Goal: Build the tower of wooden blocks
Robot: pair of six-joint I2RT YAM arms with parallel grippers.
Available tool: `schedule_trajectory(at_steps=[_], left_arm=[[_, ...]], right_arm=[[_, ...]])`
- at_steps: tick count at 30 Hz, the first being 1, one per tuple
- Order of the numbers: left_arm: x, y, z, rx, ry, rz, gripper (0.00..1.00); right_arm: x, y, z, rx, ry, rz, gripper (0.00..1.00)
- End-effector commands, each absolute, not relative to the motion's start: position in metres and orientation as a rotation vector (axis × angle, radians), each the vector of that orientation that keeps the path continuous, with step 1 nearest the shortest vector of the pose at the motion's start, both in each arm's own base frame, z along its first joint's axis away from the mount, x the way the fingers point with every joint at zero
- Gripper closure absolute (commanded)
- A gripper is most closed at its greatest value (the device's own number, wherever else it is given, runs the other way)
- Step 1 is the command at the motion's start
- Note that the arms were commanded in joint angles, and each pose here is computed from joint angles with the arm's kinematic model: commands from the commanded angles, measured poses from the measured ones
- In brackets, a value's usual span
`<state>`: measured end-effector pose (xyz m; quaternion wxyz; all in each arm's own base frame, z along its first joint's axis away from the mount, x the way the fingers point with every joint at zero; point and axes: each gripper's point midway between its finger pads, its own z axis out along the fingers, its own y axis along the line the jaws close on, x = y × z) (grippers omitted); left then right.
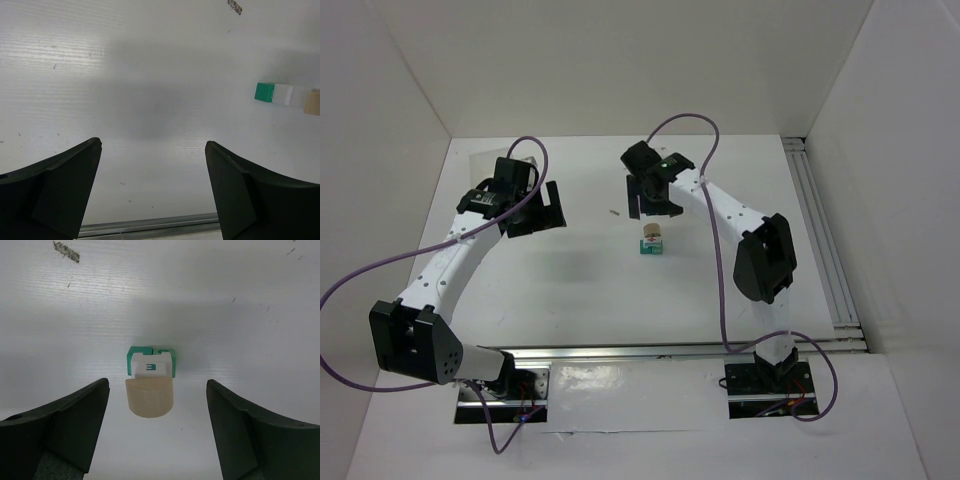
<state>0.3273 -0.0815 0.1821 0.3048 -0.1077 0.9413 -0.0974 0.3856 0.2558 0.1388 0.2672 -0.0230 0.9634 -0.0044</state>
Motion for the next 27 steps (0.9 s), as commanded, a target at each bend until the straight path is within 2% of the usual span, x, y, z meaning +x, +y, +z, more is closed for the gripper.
schedule_trajectory(at_steps=[1,8,11,13,14,15,22,27], left_arm=[[0.328,-0.083,0.193,-0.246,2.459,-0.270,0.02],[0.328,-0.083,0.193,-0.246,2.459,-0.270,0.02],[0.328,-0.083,0.193,-0.246,2.459,-0.270,0.02],[0.328,-0.084,0.193,-0.257,2.458,-0.274,0.02],[0.328,-0.084,0.193,-0.258,2.458,-0.274,0.02],[0.328,-0.084,0.193,-0.258,2.458,-0.274,0.02],[0.330,-0.080,0.203,-0.252,2.434,-0.255,0.01],[0.330,-0.080,0.203,-0.252,2.434,-0.255,0.01]], right_arm=[[0.395,0.244,0.191,-0.013,2.484,0.020,0.15],[0.412,0.183,0.240,0.184,2.331,-0.052,0.13],[0.406,0.124,0.271,0.422,2.166,-0.053,0.02],[0.406,0.090,0.251,0.532,2.133,-0.024,0.00],[0.398,0.088,0.259,0.550,2.114,0.078,0.00],[0.392,0.072,0.239,0.596,2.138,0.074,0.00],[0.371,0.046,0.218,0.703,2.110,0.084,0.00],[0.363,0.035,0.225,0.728,2.090,0.051,0.00]])
